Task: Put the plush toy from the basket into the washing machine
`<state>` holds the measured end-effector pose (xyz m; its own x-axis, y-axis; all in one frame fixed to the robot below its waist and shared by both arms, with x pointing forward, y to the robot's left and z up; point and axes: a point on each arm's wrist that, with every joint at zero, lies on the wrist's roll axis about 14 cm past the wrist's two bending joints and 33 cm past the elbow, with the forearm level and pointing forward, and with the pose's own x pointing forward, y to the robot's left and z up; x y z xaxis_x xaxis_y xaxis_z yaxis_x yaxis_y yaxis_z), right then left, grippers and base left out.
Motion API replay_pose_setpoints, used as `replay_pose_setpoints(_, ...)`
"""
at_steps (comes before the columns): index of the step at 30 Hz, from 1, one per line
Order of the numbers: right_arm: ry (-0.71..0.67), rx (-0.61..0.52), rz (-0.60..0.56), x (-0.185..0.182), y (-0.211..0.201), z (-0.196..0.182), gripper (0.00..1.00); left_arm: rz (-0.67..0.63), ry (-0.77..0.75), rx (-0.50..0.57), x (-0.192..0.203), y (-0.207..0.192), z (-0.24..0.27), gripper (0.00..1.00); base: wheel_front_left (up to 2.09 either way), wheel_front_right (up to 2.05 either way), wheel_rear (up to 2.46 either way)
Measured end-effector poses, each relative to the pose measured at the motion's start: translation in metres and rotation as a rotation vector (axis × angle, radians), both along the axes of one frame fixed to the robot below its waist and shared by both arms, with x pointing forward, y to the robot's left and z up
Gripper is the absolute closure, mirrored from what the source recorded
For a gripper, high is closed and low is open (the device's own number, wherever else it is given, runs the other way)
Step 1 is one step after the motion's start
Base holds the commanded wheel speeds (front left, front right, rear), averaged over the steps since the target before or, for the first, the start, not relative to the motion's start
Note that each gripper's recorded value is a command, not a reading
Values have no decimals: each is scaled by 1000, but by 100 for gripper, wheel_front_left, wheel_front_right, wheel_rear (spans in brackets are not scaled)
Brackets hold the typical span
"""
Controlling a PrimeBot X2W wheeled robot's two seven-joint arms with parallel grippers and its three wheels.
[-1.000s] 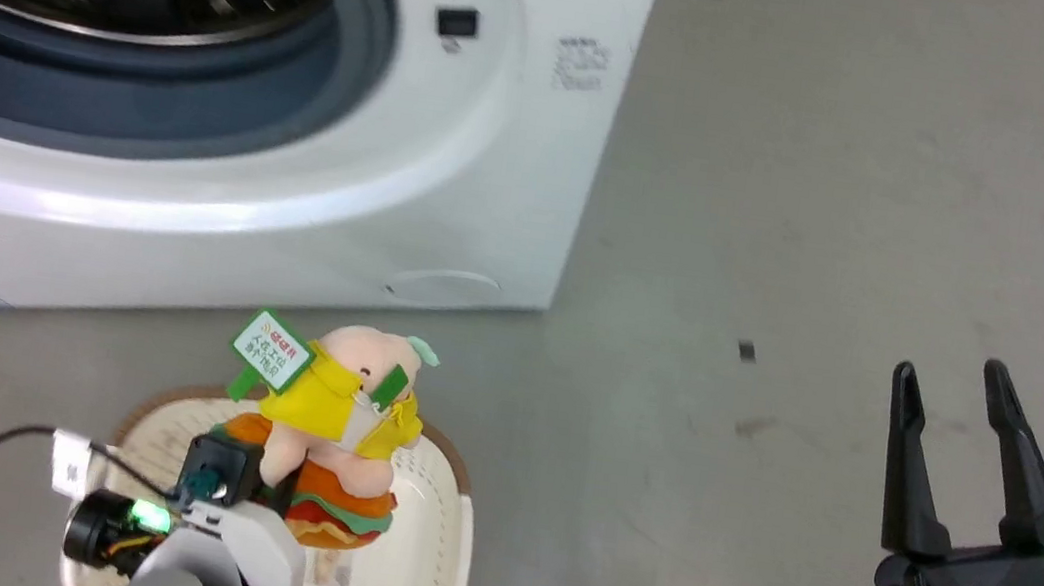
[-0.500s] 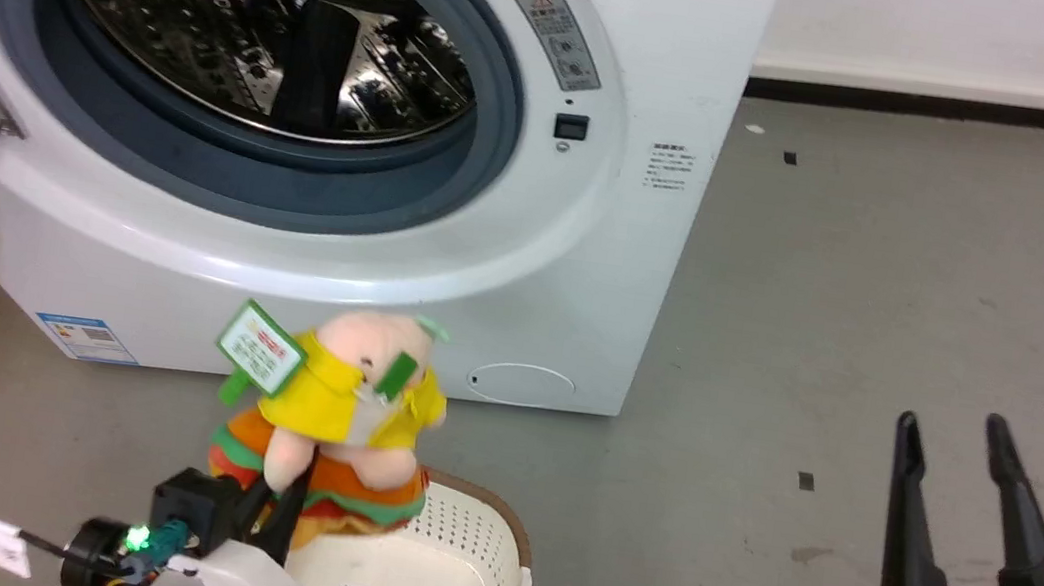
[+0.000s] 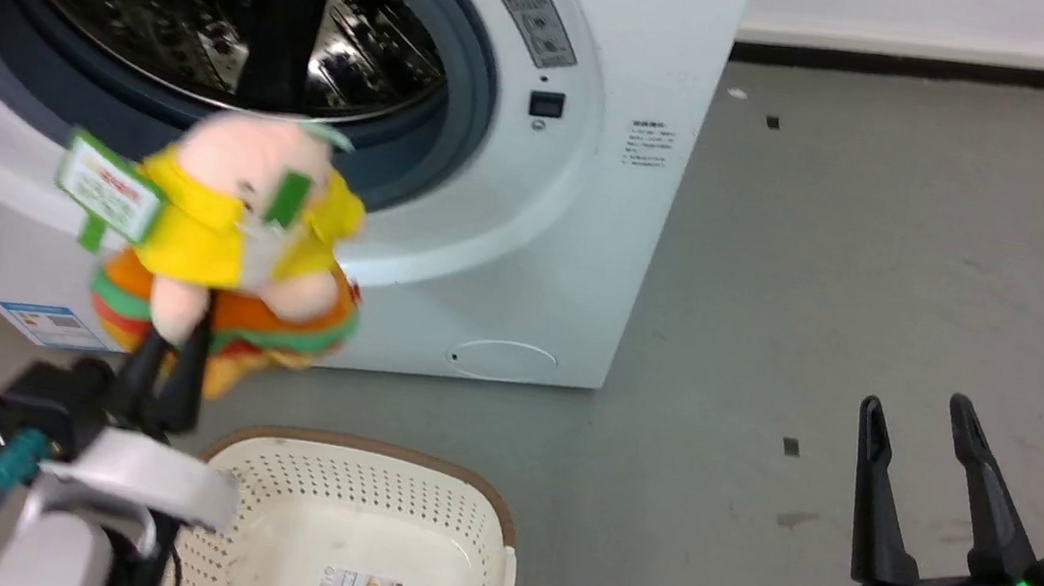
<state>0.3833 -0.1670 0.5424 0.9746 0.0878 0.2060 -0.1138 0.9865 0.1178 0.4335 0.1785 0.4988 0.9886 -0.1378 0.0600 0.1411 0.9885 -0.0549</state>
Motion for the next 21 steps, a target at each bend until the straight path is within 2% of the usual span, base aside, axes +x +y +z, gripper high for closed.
replay_pose_setpoints(8,3,-15,-23,17,-8,-4,0,-38,-59,73,66,4,19,100,0,0,0)
replay_pose_setpoints(16,-10,-6,-43,44,-17,-7,0,-18,23,170,153,27,3,100,0,0,0)
replay_pose_setpoints(21,41,3,-69,57,-27,-30,0,-14,74,224,210,33,-11,100,0,0,0)
